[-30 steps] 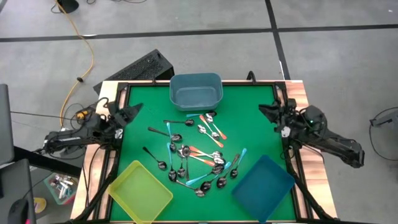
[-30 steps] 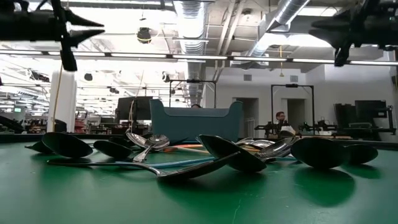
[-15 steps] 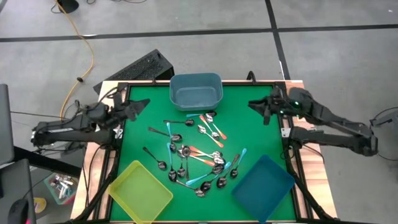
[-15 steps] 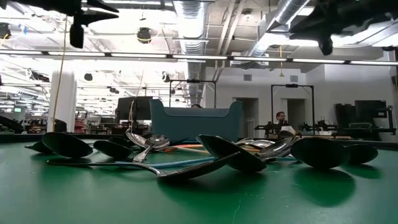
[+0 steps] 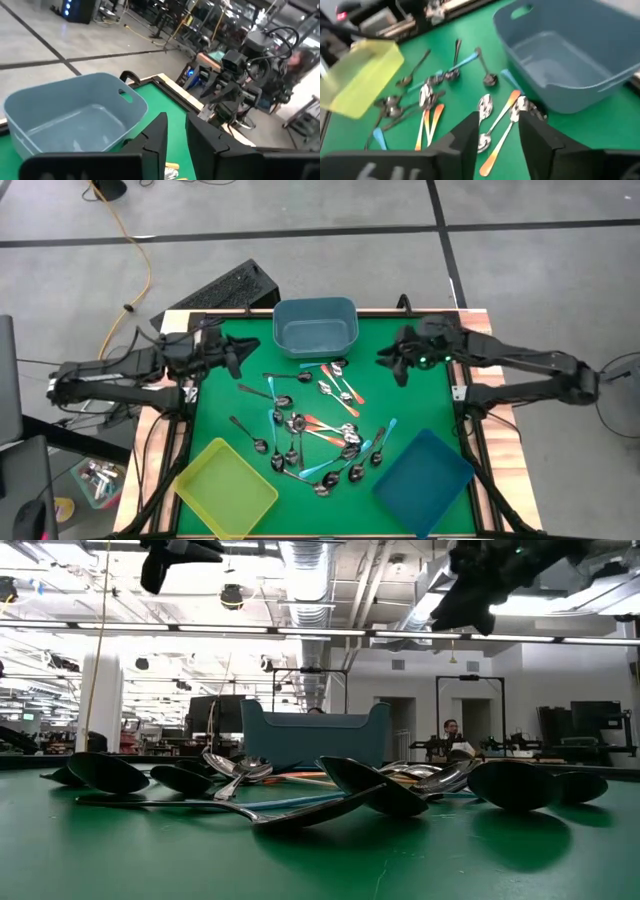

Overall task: Sort silverware by color (type)
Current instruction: Put the orange spoon into the blue bin

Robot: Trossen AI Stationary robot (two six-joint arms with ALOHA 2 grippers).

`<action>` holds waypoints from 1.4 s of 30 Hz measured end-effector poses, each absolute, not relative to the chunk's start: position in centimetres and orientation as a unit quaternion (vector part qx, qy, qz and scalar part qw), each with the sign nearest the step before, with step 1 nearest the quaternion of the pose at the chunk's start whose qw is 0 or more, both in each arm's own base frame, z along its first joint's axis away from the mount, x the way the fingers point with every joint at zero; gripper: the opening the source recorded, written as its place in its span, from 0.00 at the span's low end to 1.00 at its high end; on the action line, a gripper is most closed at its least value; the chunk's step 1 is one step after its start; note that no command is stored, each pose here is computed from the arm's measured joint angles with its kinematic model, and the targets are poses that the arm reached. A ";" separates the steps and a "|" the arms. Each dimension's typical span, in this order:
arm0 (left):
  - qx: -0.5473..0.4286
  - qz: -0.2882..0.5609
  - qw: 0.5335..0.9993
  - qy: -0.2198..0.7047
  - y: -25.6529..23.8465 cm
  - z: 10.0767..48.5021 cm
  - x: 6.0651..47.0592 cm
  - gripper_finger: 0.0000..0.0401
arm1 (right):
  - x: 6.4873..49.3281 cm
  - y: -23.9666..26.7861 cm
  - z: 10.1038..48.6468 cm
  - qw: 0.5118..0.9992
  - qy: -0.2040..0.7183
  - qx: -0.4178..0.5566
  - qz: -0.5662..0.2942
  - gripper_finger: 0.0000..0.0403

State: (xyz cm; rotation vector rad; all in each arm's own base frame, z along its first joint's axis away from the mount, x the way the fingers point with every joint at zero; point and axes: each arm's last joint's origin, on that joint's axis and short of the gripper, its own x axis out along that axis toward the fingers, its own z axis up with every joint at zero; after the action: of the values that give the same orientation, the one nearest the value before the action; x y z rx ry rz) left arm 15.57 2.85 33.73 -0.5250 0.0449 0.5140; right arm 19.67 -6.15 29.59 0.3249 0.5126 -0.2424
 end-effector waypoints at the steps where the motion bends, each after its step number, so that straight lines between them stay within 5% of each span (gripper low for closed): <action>1: -0.256 0.250 0.933 0.028 2.8 33.6 15.7 0.17 | 20.1 -6.0 29.2 0.945 0.261 0.160 -0.114 0.44; 8: -0.259 0.224 0.937 0.075 2.7 32.8 16.0 0.24 | 23.5 -5.6 27.8 0.945 0.251 0.192 -0.079 0.57; 19: -0.263 0.162 0.949 0.065 2.3 33.5 15.2 0.25 | 28.0 -5.1 26.9 0.953 0.166 0.254 -0.008 0.56; 30: -0.261 0.171 0.948 0.067 2.3 33.4 15.1 0.25 | 29.0 -4.9 22.6 0.893 0.343 0.243 -0.158 0.51; 35: -0.253 0.204 0.943 0.073 2.5 33.2 15.0 0.25 | 30.5 -4.5 22.3 0.877 0.410 0.195 -0.160 0.49; 42: -0.248 0.228 0.935 0.109 2.5 32.4 14.8 0.25 | 33.0 -4.8 20.7 0.851 0.462 0.170 -0.181 0.57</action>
State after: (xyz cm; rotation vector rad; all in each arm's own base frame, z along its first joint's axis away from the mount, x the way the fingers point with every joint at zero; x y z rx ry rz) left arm 14.78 2.52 32.40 -0.5077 0.2219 0.4662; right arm 33.05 -4.82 20.73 0.3571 0.9731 -0.3803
